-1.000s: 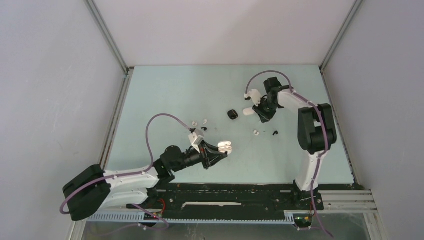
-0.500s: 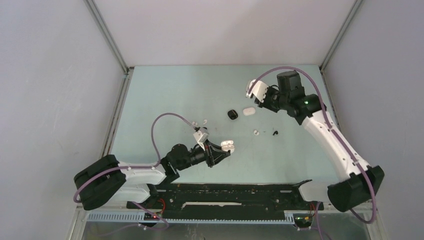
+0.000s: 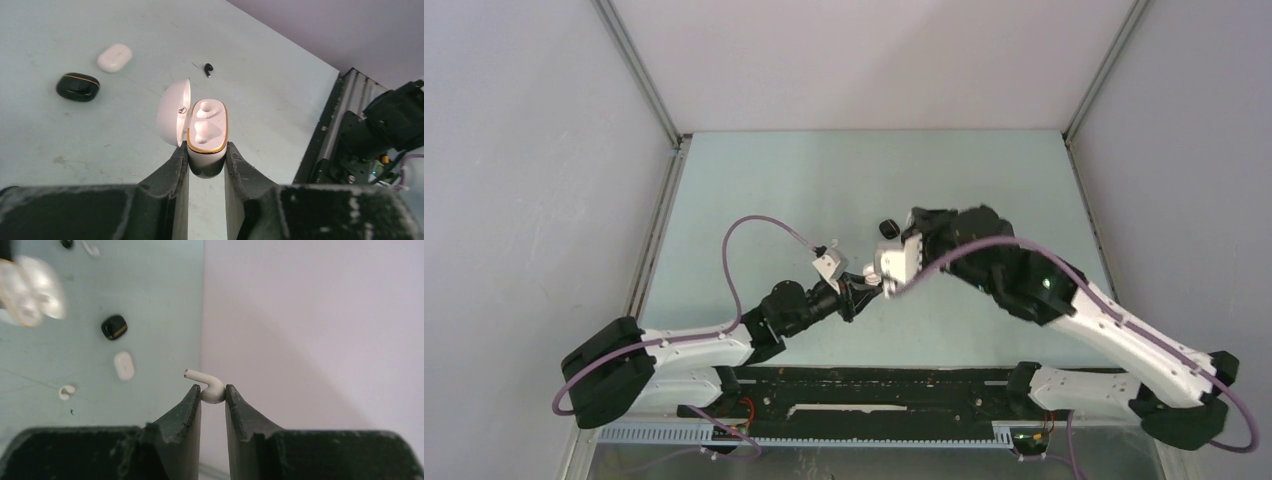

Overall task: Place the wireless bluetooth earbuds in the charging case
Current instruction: Insert the left earbud into the left side groove of the charging case.

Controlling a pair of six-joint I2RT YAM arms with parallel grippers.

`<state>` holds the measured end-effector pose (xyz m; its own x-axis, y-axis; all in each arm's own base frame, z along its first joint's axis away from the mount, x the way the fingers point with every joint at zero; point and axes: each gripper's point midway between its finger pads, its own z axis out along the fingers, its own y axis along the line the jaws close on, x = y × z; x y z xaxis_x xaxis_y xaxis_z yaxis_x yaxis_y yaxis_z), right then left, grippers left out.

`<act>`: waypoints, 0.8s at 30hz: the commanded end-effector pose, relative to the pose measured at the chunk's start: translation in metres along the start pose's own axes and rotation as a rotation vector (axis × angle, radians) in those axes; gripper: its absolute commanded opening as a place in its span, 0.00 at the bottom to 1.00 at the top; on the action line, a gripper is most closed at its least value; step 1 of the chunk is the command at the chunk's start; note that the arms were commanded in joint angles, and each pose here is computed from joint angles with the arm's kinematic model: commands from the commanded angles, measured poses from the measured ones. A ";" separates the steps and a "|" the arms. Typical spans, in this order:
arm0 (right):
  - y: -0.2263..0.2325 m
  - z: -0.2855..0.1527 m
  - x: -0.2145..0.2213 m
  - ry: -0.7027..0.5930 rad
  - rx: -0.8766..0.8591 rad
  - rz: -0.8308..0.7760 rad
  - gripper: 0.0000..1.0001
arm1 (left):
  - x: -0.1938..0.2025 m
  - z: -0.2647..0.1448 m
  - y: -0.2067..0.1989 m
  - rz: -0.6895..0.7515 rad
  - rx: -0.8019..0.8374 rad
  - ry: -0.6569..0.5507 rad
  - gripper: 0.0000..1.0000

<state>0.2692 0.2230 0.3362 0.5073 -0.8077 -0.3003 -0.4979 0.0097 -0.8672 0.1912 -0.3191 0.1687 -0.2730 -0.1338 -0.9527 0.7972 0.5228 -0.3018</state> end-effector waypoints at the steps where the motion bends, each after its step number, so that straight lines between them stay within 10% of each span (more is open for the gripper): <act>1: 0.001 -0.044 -0.032 -0.073 0.135 -0.179 0.00 | -0.030 -0.001 0.001 0.122 -0.022 -0.106 0.00; 24: 0.089 -0.039 -0.102 -0.411 0.321 -0.404 0.00 | -0.046 -0.027 -0.016 0.335 0.004 -0.281 0.00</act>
<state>0.1516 0.2741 0.2830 0.8480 -0.5288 0.0360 -0.0348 -0.1234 -0.9918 0.1729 -0.3050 0.1942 0.0801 -0.1147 -0.9902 0.8434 0.5372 0.0060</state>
